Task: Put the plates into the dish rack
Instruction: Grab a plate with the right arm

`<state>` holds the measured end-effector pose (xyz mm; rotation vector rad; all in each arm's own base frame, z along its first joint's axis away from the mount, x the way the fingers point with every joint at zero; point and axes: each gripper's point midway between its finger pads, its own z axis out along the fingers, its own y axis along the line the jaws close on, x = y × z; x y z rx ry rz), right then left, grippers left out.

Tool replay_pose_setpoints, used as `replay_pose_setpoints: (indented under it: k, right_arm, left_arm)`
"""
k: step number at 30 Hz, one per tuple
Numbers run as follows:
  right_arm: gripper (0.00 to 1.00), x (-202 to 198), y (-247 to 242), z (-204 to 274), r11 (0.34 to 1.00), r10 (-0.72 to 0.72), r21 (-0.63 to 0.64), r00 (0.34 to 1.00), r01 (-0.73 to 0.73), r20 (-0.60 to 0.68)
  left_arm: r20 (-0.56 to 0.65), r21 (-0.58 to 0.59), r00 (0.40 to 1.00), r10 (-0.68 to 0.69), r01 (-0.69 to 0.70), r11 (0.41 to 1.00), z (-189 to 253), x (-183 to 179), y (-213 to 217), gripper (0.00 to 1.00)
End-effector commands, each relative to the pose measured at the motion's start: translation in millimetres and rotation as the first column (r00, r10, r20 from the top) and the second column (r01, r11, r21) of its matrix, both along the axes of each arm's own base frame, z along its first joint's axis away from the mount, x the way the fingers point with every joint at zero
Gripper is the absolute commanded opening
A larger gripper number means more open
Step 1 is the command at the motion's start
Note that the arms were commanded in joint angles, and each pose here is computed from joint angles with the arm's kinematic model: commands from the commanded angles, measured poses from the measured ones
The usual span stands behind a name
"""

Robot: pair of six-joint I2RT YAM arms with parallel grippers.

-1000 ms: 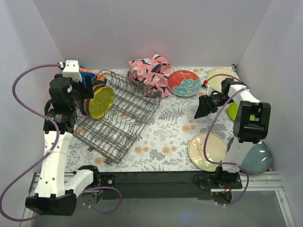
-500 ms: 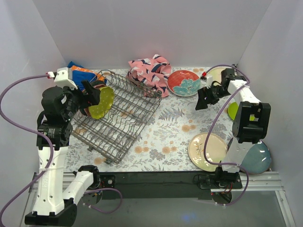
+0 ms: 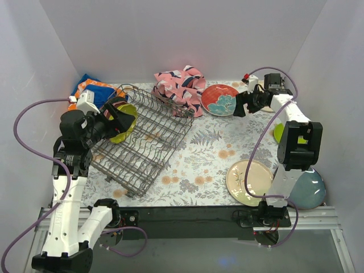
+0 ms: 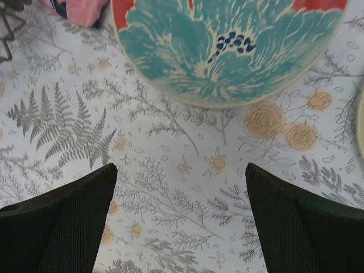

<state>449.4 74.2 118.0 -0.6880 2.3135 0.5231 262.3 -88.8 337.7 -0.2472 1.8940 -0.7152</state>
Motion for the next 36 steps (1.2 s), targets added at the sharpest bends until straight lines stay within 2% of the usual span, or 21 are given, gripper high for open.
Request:
replay_pose_setpoints:
  k: [1,2,4,7,12,19,27,28,30,31,36]
  right_arm:
    - [0.98,51.8,-0.3,20.0,0.988,-0.15,0.05,0.984,0.146,0.091]
    - [0.98,57.8,10.9,21.7,0.974,-0.218,0.07,0.973,0.213,0.072]
    - [0.98,72.0,-1.9,9.7,0.934,-0.355,0.046,0.934,0.353,0.039]
    - [0.98,80.7,-0.2,0.3,0.883,-0.454,0.105,0.89,0.457,-0.049]
    - [0.95,87.4,6.3,-24.0,0.844,-0.498,0.14,0.853,0.519,-0.159]
    - [0.89,99.9,-0.6,-35.7,0.768,-0.58,0.163,0.78,0.62,-0.233]
    - [0.81,107.0,18.0,-63.4,0.717,-0.562,0.221,0.735,0.661,-0.379]
    - [0.74,109.8,3.8,-65.2,0.68,-0.584,0.231,0.704,0.696,-0.404]
    - [0.68,110.4,4.9,-71.1,0.661,-0.575,0.253,0.693,0.707,-0.435]
    - [0.59,110.3,2.0,-73.6,0.637,-0.577,0.262,0.674,0.725,-0.461]
    - [0.42,103.2,-5.3,-92.1,0.574,-0.569,0.269,0.613,0.773,-0.548]
  left_arm:
    - [0.021,-0.1,0.999,-0.044,0.046,0.994,11.1,-6.6,-12.7,0.8]
    - [0.013,-0.112,0.999,-0.049,0.05,0.992,8.3,-5.7,-14.3,0.8]
    - [-0.004,-0.15,0.998,-0.057,0.056,0.987,6.1,-5.8,-17.9,0.8]
    - [-0.024,-0.204,0.997,-0.068,0.062,0.977,1.2,-4.2,-22.9,0.8]
    - [-0.042,-0.254,0.995,-0.089,0.075,0.964,-2.9,2.0,-28.9,0.8]
    - [-0.073,-0.269,0.991,-0.111,0.087,0.959,-6.7,9.3,-32.8,0.81]
    - [-0.07,-0.279,0.99,-0.125,0.101,0.955,-3.0,11.9,-35.4,0.81]
    - [-0.066,-0.277,0.99,-0.122,0.099,0.956,-1.8,12.2,-34.7,0.81]
    - [-0.061,-0.282,0.991,-0.122,0.1,0.954,1.3,12.0,-35.3,0.81]
    - [-0.068,-0.289,0.991,-0.119,0.095,0.952,0.9,12.3,-35.1,0.81]
    - [-0.076,-0.309,0.99,-0.12,0.091,0.947,0.0,11.0,-36.5,0.81]
